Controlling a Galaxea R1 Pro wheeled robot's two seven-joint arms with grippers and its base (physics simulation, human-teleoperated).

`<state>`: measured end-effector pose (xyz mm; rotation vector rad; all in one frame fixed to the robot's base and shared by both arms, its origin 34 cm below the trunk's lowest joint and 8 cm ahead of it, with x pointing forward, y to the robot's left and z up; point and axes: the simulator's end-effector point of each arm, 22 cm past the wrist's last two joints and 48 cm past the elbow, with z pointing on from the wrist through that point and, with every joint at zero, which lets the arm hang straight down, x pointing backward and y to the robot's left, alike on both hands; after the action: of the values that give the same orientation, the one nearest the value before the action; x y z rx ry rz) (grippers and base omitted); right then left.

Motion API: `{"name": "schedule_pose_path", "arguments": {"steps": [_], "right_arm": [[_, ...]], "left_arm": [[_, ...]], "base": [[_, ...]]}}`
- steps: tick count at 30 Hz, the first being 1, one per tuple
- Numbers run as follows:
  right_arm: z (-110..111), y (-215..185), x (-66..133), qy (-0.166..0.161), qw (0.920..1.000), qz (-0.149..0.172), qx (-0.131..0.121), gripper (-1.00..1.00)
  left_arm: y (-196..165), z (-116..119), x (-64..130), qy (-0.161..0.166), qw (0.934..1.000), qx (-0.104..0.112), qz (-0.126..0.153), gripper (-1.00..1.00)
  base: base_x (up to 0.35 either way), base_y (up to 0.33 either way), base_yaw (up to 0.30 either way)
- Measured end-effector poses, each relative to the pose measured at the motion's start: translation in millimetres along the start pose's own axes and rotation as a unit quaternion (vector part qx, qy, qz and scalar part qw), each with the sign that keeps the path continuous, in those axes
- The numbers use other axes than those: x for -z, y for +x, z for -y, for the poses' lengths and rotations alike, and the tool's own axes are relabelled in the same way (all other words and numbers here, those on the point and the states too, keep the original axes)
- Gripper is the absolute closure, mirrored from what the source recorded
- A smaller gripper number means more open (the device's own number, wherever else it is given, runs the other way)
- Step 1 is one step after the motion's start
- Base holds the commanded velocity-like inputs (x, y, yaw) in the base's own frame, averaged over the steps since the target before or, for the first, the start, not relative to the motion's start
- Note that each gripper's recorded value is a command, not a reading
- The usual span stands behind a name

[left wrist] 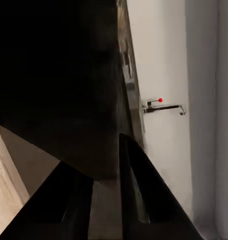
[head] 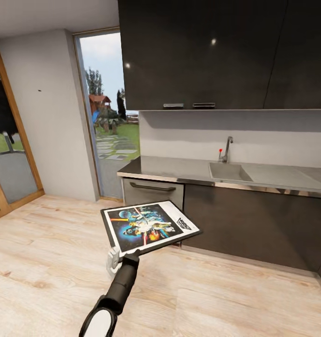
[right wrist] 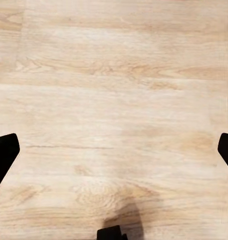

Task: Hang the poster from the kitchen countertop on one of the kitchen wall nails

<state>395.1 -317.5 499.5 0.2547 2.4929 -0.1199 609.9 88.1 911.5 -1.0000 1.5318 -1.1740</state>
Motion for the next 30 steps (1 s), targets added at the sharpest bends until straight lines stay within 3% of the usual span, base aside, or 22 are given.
{"name": "schedule_pose_path", "arguments": {"steps": [4, 9, 14, 17, 22, 28, 30], "right_arm": [[-4, -21, -1.7, -0.006, 0.9994, 0.031, 0.010, -1.00], [-31, -41, -1.6, -0.033, 0.9943, 0.060, 0.082, -1.00], [-34, -92, 0.7, 0.012, 0.9865, 0.121, 0.109, -1.00], [-37, -124, 6.6, 0.040, 0.9803, 0.160, 0.108, -1.00], [-60, -174, 22.6, 0.054, 0.9659, 0.223, 0.120, -1.00], [-91, -188, 34.9, 0.040, 0.9553, 0.253, 0.148, -1.00], [-96, -190, 36.5, 0.037, 0.9539, 0.257, 0.152, -1.00]], "left_arm": [[-4, 5, -18.1, -0.037, 0.9989, -0.027, -0.012, 1.00], [-7, 33, -44.3, -0.072, 0.9951, -0.062, -0.027, 1.00], [-8, 52, -57.5, -0.109, 0.9885, -0.098, -0.039, 1.00], [-11, 51, -58.5, -0.162, 0.9789, -0.120, -0.036, 1.00], [6, 62, -55.1, -0.198, 0.9655, -0.163, -0.047, 1.00], [3, 47, -45.6, -0.246, 0.9529, -0.171, -0.043, 1.00], [9, 45, -43.6, -0.251, 0.9516, -0.170, -0.052, 1.00]], "base": [[-0.001, 0.000, 0.000], [0.000, 0.000, 0.000], [0.000, 0.000, 0.000], [0.000, 0.000, 0.000], [0.000, 0.000, 0.000], [0.000, 0.000, 0.000], [0.000, 0.000, 0.000]]}}
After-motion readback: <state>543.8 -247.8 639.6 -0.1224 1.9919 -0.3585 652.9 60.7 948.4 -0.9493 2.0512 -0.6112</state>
